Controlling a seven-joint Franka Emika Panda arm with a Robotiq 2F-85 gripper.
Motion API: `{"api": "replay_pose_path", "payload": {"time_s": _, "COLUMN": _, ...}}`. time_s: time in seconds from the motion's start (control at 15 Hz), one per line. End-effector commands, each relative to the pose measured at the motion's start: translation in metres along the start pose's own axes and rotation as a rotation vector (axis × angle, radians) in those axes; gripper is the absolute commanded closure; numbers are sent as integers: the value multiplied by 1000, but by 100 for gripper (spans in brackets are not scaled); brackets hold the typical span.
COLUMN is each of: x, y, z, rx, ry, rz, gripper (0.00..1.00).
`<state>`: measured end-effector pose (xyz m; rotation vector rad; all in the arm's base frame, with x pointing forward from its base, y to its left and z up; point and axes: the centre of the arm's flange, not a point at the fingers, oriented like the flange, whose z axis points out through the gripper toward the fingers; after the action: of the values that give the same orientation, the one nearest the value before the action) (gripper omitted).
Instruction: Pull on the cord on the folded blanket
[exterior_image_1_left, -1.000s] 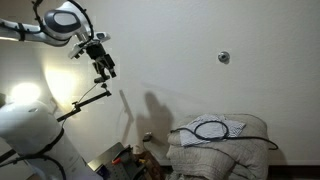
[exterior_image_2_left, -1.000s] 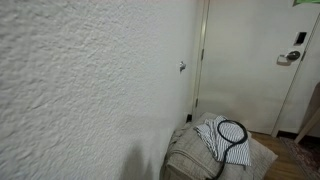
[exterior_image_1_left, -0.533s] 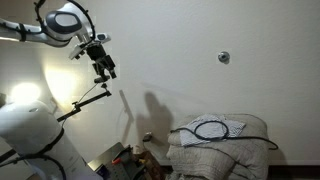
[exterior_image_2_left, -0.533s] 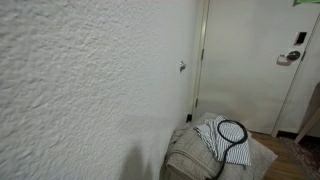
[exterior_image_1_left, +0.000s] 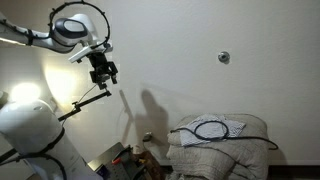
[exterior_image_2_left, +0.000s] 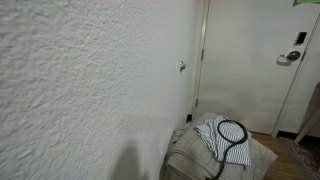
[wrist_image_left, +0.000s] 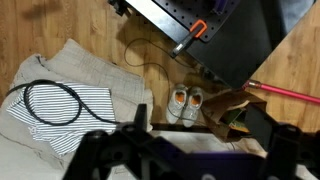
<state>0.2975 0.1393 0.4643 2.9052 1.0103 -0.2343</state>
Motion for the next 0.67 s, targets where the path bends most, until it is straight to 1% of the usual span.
{"api": "replay_pose_path", "payload": {"time_s": 0.0, "x": 12, "y": 2, "z": 0, "rx": -50, "ry": -88, "rz": -172, "gripper": 0}}
{"api": "replay_pose_path", "payload": {"time_s": 0.27, "x": 15, "y": 5, "z": 13, "rx": -93, "ry": -130, "rz": -383, "gripper": 0}}
{"api": "replay_pose_path", "payload": {"time_s": 0.6, "x": 23, "y": 0, "z": 30, "rx": -151, "ry": -182, "rz": -649, "gripper": 0}}
